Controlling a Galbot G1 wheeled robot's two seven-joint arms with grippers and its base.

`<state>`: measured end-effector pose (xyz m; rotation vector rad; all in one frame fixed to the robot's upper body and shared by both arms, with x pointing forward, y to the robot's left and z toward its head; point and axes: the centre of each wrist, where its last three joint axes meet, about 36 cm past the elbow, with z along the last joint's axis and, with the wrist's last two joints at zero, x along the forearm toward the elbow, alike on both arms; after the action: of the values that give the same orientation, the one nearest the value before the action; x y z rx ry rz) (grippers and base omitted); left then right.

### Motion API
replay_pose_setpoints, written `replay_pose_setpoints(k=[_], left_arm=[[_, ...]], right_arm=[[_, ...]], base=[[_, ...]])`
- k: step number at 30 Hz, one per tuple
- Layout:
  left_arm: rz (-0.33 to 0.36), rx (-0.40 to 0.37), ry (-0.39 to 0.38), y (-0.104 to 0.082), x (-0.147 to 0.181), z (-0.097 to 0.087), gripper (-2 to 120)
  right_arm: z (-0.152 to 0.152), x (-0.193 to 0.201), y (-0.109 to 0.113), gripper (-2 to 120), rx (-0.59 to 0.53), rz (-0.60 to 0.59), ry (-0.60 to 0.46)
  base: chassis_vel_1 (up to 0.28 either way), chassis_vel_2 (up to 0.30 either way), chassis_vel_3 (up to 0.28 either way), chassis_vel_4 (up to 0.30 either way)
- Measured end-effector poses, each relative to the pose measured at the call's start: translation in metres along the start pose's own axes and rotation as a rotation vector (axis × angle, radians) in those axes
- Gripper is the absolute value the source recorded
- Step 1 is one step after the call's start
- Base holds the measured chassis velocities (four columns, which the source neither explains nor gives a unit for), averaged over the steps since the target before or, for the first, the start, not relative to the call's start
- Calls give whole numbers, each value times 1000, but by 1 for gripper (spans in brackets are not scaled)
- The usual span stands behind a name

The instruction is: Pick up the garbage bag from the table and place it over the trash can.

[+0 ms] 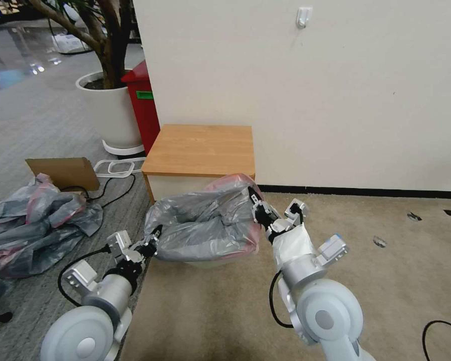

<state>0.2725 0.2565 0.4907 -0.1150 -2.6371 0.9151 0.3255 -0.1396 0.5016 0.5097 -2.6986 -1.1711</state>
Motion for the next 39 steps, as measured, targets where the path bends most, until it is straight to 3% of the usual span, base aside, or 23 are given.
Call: replay_pose_setpoints(k=[14, 30, 39], left_arm=[[36, -7, 9, -3, 3, -2, 9], [59, 173, 28, 3, -1, -21, 9], [77, 225, 72, 6, 1, -28, 9]], right_arm=[[-20, -14, -13, 0, 26, 47, 56], [-10, 5, -22, 0, 14, 69, 127], [1, -22, -45, 0, 110, 11, 104]], base=[[0, 0, 0, 0], [0, 0, 0, 0], [0, 0, 0, 0]])
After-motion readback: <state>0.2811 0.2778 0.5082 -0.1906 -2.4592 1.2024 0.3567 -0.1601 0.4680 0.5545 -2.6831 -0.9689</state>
